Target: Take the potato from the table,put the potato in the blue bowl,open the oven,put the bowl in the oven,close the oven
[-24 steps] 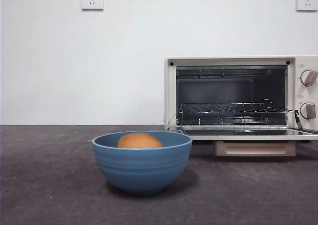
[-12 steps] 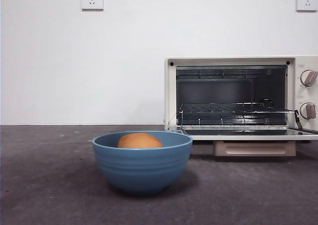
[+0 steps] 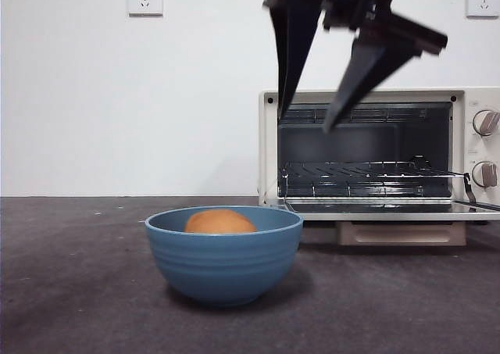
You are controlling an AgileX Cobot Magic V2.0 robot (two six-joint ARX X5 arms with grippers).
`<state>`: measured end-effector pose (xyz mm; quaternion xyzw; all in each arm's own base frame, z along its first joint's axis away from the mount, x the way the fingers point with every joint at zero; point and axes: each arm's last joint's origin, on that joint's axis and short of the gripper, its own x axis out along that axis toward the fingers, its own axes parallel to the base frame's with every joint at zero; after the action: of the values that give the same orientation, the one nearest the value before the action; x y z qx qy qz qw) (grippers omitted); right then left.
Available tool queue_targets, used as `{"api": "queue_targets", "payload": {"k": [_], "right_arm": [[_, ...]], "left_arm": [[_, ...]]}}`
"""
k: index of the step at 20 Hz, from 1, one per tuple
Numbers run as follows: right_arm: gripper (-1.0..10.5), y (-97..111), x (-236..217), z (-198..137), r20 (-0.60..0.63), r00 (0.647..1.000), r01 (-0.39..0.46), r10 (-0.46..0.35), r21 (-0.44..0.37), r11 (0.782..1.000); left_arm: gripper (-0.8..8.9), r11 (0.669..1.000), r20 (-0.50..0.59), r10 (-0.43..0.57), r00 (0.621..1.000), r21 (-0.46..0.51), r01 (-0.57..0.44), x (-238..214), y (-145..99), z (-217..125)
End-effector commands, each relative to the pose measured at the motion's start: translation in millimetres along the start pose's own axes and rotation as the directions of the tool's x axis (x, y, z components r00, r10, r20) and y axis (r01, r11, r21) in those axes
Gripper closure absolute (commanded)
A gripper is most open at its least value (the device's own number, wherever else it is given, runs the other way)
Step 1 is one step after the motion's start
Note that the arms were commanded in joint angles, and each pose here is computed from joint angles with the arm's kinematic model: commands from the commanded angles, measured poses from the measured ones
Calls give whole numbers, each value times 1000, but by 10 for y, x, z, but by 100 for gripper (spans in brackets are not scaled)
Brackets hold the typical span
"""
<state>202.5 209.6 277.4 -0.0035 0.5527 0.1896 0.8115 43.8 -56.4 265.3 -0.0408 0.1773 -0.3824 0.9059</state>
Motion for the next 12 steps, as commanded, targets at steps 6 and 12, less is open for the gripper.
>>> {"api": "queue_targets", "payload": {"k": [6,12], "right_arm": [[631,6,486,10,-144,988,60,-51,55,997],[650,-6,823,8,-206,973,120,-101,85,989]], "left_arm": [[822,997,-3,-75,997,-8,75,12,-19,-13],[821,997,-8,-74,997,-7,74,13,-18,-17]]}}
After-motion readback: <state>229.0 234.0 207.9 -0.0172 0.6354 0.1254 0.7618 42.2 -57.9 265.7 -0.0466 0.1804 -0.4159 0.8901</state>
